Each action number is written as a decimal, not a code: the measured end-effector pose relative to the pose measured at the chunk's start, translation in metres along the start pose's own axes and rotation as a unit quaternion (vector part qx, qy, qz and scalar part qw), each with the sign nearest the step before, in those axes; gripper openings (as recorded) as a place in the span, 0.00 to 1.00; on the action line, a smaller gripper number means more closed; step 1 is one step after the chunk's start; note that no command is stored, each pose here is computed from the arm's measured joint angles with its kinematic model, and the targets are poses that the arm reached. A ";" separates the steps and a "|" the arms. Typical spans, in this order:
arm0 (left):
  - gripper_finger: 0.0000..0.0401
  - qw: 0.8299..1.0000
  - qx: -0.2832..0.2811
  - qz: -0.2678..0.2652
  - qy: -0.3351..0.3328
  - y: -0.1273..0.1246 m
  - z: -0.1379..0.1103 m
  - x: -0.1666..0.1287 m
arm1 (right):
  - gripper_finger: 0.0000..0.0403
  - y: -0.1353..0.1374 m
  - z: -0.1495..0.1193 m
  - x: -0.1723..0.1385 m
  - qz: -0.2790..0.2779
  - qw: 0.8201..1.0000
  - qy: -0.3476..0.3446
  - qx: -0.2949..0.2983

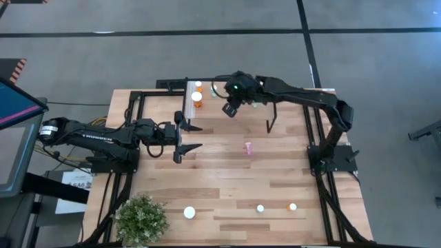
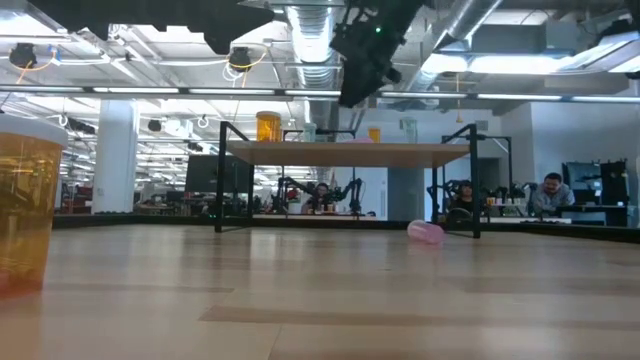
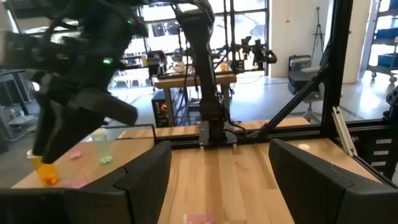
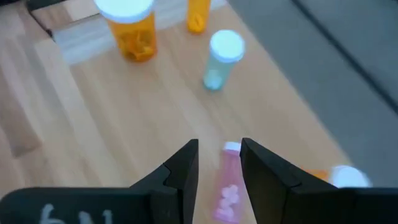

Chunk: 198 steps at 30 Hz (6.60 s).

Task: Pick and place medicine bottles onto shelf by color
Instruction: Put the pink small pill bottle on the shelf

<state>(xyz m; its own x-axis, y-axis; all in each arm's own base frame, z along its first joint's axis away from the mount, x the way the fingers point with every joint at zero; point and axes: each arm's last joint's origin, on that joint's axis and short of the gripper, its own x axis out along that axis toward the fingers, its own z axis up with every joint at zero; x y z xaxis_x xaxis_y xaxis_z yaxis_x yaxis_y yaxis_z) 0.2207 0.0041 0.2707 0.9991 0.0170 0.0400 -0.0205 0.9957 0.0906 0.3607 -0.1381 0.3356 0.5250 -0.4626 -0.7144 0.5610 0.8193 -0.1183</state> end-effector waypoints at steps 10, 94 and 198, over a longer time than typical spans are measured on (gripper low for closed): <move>0.65 1.000 0.002 0.000 0.008 0.000 -0.002 0.000 | 0.35 -0.013 -0.007 0.038 0.037 0.996 0.083 0.007; 0.65 0.999 -0.039 -0.002 -0.002 0.000 0.000 0.000 | 0.27 0.046 -0.035 -0.054 0.166 0.970 -0.165 -0.061; 0.41 0.993 -0.068 -0.025 -0.091 -0.005 -0.001 0.022 | 0.27 0.140 -0.080 -0.039 0.301 0.879 -0.369 -0.034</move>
<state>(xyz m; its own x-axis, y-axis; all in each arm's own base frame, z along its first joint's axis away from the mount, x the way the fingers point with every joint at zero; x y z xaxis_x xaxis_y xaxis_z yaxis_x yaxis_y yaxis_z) 0.2424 -0.0007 0.2702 0.9749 -0.0365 0.2195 0.0460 0.9982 -0.0387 0.3677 0.0217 0.2919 0.9996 -0.0111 -0.0242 0.0127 0.9976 0.0685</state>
